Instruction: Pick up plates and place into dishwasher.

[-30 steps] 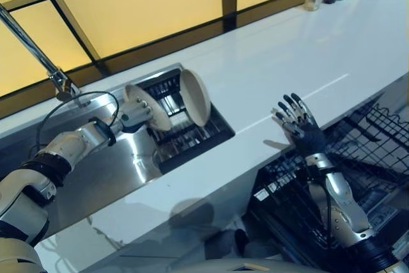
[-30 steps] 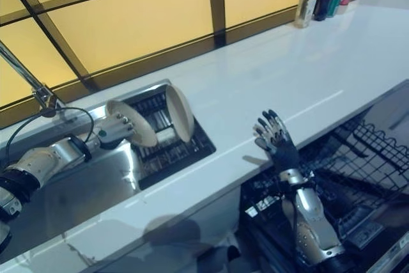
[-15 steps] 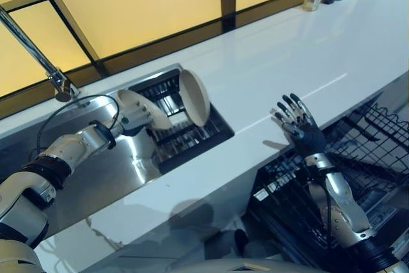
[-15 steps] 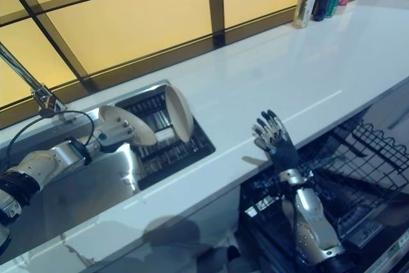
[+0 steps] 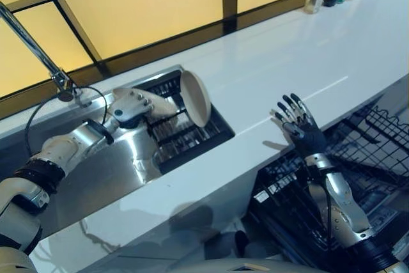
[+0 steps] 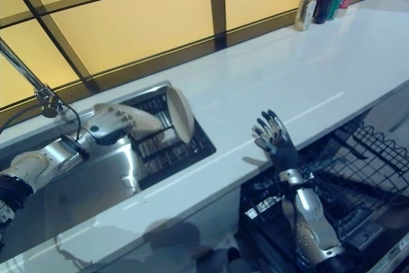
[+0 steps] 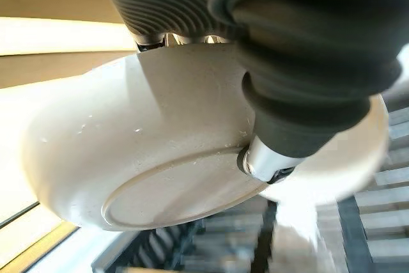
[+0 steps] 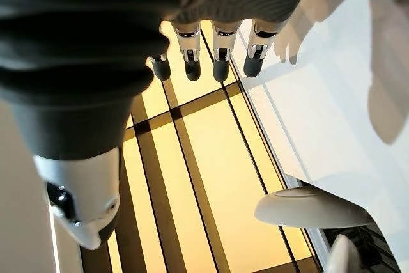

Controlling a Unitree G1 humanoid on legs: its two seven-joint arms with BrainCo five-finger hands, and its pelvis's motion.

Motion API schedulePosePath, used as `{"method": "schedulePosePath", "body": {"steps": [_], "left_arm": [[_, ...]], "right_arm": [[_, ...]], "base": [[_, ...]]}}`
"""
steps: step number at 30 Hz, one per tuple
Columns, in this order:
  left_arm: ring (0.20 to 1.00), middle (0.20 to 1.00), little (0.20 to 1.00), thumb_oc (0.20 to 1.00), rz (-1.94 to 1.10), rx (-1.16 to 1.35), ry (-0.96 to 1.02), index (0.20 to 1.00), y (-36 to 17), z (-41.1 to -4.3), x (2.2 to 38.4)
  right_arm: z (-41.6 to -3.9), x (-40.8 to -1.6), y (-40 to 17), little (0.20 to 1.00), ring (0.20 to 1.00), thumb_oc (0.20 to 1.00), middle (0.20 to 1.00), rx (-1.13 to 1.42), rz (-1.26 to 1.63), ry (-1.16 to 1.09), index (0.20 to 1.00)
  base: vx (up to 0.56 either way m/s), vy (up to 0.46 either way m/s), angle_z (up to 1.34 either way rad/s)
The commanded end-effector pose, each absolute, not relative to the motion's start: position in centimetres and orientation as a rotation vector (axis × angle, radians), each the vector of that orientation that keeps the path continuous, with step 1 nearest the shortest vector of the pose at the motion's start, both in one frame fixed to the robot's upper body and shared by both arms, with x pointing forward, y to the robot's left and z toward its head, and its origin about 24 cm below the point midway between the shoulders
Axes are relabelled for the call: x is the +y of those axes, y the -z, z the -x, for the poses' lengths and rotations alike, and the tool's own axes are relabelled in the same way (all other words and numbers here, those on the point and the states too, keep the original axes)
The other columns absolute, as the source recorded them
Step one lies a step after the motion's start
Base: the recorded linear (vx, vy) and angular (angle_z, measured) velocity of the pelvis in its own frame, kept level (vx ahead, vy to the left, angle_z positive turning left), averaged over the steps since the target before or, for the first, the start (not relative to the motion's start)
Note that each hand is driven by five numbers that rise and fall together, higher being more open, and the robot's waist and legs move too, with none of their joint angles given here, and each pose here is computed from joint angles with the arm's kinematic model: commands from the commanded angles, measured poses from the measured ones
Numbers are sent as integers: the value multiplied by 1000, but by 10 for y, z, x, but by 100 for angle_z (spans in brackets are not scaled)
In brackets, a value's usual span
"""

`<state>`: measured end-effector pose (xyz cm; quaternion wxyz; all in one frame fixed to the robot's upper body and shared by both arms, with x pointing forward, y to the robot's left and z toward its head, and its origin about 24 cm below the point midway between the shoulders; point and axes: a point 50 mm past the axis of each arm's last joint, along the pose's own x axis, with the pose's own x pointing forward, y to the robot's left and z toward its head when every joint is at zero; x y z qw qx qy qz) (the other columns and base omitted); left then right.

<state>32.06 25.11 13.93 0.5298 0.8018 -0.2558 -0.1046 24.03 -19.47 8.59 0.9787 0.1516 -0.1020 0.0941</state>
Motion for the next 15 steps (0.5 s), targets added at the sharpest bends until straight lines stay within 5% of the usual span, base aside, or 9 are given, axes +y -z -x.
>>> {"method": "schedulePosePath", "body": {"steps": [1, 7, 15], "left_arm": [[200, 200, 200, 200, -1908, -696, 50, 200, -190, -317, 273], [200, 200, 200, 200, -1832, -750, 0, 200, -210, -311, 272], [200, 200, 200, 200, -1270, -831, -114, 200, -229, -294, 264]], "right_arm": [[-237, -182, -106, 1000, 1000, 1000, 1000, -324, -368, -264, 1000], [-237, -182, -109, 1000, 1000, 1000, 1000, -331, -370, -264, 1000], [-232, -187, -110, 1000, 1000, 1000, 1000, -374, -359, -199, 1000]], "base": [[-41, 12, 6], [-47, 5, 7], [-65, -2, 2]]}}
